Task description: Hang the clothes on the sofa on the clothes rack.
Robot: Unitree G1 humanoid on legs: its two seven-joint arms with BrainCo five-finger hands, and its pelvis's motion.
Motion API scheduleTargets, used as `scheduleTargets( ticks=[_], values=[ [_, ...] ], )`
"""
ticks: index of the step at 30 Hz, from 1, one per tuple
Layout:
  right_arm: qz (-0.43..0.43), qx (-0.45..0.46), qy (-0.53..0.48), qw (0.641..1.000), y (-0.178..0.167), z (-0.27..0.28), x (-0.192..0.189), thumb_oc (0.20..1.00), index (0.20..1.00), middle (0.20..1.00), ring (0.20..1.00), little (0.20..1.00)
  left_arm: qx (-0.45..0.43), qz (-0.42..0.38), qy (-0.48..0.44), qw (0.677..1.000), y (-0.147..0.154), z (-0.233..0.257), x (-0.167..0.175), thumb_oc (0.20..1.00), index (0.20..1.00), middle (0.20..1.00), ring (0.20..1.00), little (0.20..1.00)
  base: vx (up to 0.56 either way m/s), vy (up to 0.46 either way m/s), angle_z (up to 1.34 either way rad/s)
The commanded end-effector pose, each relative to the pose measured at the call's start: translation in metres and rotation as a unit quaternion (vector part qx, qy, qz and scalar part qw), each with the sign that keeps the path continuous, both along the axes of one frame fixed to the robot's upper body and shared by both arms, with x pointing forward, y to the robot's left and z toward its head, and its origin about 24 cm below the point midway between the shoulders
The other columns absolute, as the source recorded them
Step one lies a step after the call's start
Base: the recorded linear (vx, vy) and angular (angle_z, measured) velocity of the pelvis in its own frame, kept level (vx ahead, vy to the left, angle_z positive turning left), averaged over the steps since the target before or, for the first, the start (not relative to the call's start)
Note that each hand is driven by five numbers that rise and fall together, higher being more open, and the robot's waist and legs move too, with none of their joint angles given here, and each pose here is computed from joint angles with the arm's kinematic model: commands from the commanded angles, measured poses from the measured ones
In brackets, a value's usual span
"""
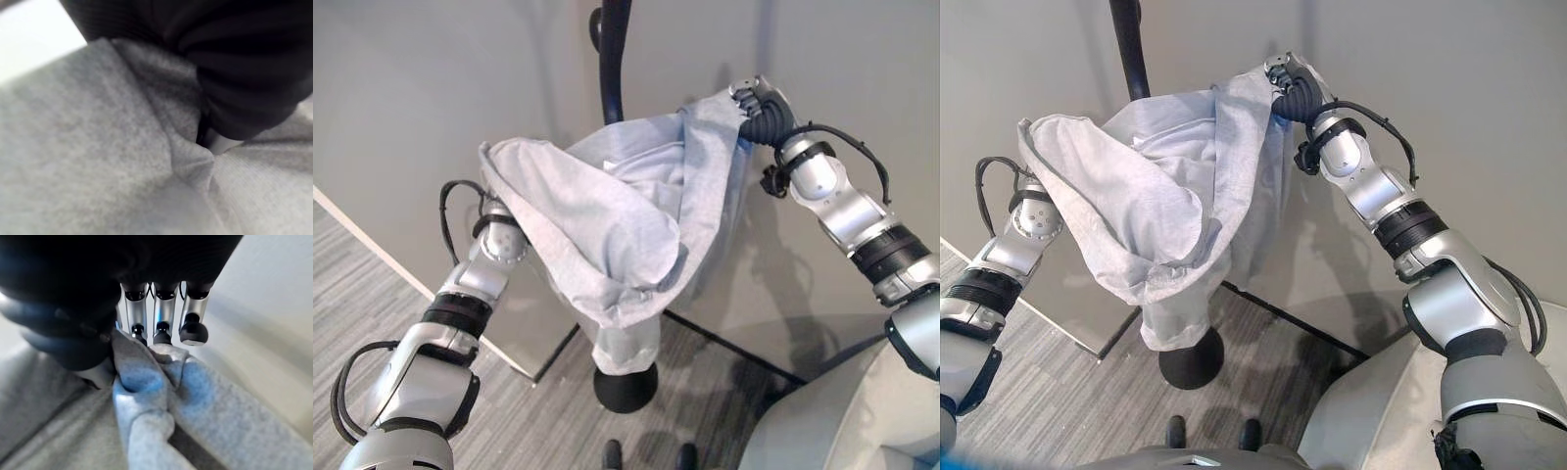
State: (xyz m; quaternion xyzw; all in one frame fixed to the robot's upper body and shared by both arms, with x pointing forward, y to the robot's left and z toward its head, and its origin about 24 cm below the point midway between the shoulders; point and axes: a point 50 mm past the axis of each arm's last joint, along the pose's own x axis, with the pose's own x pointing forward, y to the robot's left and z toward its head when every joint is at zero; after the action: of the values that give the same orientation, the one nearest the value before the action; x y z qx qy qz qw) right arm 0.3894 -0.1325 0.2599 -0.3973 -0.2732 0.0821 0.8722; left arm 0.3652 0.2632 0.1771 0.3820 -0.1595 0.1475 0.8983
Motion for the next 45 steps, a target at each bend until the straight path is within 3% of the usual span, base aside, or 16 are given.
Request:
scheduleTargets(
  ticks=[1, 23, 27, 28, 35, 36, 37, 38, 45],
  values=[
    [-0.025, -0.004, -0.022, 0.999, -0.011, 0.023, 0.006, 0.200, 0.200, 0.200, 0.200, 0.200, -0.010, 0.001, -0.043, 0.999, 0.000, 0.026, 0.006, 0.200, 0.200, 0.200, 0.200, 0.200, 0.00, 0.000, 0.00],
    [-0.084, -0.043, 0.146, 0.985, -0.022, -0.100, 0.010, 0.200, 0.200, 0.200, 0.200, 0.200, 0.000, -0.011, -0.012, 1.000, -0.009, 0.012, 0.009, 0.200, 0.200, 0.200, 0.200, 0.200, 0.00, 0.001, 0.00],
    [-0.084, -0.043, 0.146, 0.985, -0.022, -0.100, 0.010, 0.200, 0.200, 0.200, 0.200, 0.200, 0.000, -0.011, -0.012, 1.000, -0.009, 0.012, 0.009, 0.200, 0.200, 0.200, 0.200, 0.200, 0.00, 0.000, 0.00],
    [-0.101, -0.043, 0.181, 0.977, -0.028, -0.123, 0.008, 0.200, 0.200, 0.200, 0.200, 0.200, 0.010, -0.025, 0.016, 1.000, -0.015, 0.001, 0.012, 0.200, 0.200, 0.200, 0.200, 0.200, 0.00, 0.000, 0.00],
    [-0.115, -0.050, 0.216, 0.968, -0.031, -0.144, 0.005, 0.200, 0.200, 0.200, 0.200, 0.200, 0.016, -0.047, 0.078, 0.996, -0.024, -0.023, 0.014, 0.200, 0.200, 0.200, 0.200, 0.200, 0.00, 0.000, 0.00],
    [-0.115, -0.052, 0.217, 0.968, -0.032, -0.145, 0.005, 0.200, 0.200, 0.200, 0.200, 0.200, 0.016, -0.049, 0.089, 0.995, -0.025, -0.028, 0.014, 0.391, 0.391, 0.391, 0.391, 0.391, 0.00, 0.000, 0.00],
    [-0.113, -0.051, 0.221, 0.967, -0.031, -0.147, 0.004, 0.721, 0.721, 0.721, 0.721, 0.721, 0.016, -0.053, 0.096, 0.994, -0.026, -0.031, 0.014, 1.000, 1.000, 1.000, 1.000, 1.000, 0.00, 0.000, 0.00],
    [-0.112, -0.052, 0.223, 0.967, -0.032, -0.148, 0.004, 1.000, 1.000, 1.000, 1.000, 1.000, 0.014, -0.058, 0.108, 0.992, -0.028, -0.036, 0.013, 1.000, 1.000, 1.000, 1.000, 1.000, 0.00, 0.000, 0.00],
    [-0.110, -0.045, 0.233, 0.965, -0.032, -0.153, 0.002, 1.000, 1.000, 1.000, 1.000, 1.000, 0.010, -0.060, 0.157, 0.986, -0.028, -0.060, 0.010, 1.000, 1.000, 1.000, 1.000, 1.000, 0.00, 0.000, 0.00]
  ],
)
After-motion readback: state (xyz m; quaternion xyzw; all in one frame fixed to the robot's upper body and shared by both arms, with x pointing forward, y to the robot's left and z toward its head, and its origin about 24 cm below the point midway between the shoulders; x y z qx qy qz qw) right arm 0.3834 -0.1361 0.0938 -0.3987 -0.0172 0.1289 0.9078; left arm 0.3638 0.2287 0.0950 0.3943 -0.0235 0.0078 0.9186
